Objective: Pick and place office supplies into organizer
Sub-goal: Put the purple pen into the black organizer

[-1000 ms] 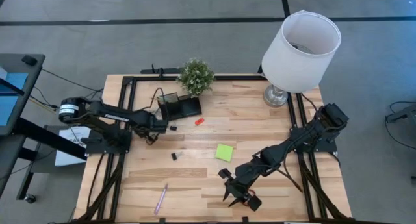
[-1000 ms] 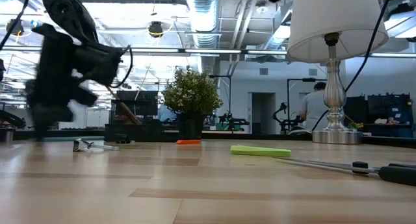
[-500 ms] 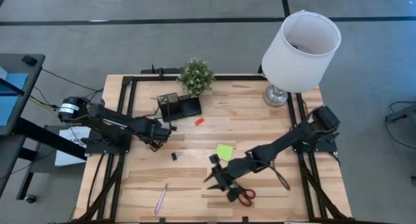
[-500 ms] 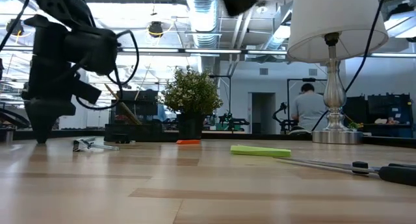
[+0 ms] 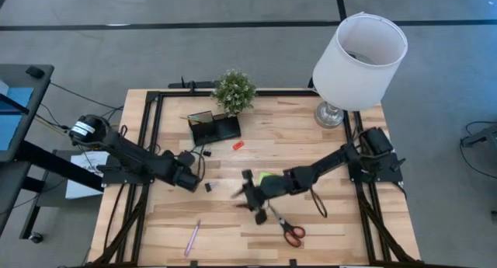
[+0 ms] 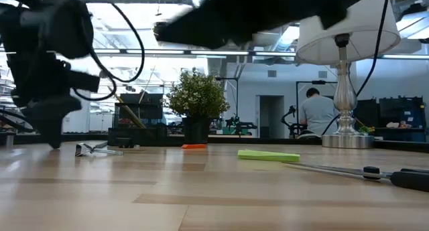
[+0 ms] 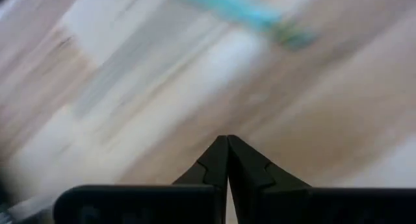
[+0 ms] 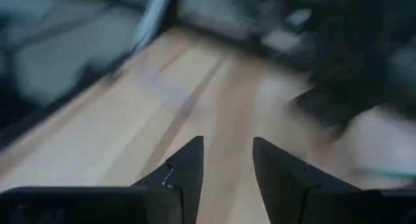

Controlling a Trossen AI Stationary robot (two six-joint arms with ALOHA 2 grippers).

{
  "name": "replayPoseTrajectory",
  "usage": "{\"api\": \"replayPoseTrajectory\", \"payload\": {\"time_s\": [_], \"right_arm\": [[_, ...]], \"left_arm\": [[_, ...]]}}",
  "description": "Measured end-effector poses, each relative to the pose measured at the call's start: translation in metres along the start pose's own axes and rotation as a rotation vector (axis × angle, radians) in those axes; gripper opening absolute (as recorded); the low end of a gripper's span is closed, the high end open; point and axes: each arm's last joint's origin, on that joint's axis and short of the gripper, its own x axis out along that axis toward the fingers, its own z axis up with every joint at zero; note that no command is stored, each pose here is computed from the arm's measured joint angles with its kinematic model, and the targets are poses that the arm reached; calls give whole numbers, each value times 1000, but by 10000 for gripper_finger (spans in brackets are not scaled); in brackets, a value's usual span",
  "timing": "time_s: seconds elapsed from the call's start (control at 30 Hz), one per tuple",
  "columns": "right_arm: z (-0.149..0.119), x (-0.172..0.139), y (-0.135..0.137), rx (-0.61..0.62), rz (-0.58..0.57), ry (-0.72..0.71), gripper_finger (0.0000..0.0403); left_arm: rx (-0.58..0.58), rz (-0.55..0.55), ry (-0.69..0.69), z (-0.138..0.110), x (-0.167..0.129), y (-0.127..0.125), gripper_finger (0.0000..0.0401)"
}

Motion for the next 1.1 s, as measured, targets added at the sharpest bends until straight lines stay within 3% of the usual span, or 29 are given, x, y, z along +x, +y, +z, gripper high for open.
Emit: {"api": "replayPoseTrajectory", "payload": {"time_s": [0.13,0.3,0.4,0.67,0.9,1.1], "right_arm": [[4,0,-35,166,-187,-97,127],[-18,-3,-63,336,-277,2,127],[-25,-4,-67,336,-283,44,127],[-28,-4,-66,308,-277,83,127],[-27,-3,-61,246,-260,89,127],[-27,-3,-64,187,-265,90,127]], "left_arm": [[-8,-107,-95,0,-12,-18,0],[37,-196,-161,-4,-30,-34,0],[82,-268,-135,-13,-37,-42,0],[90,-603,-73,-49,-64,-69,0],[20,-668,24,-71,-73,-70,0],[81,-688,183,-76,-74,-70,4]]}}
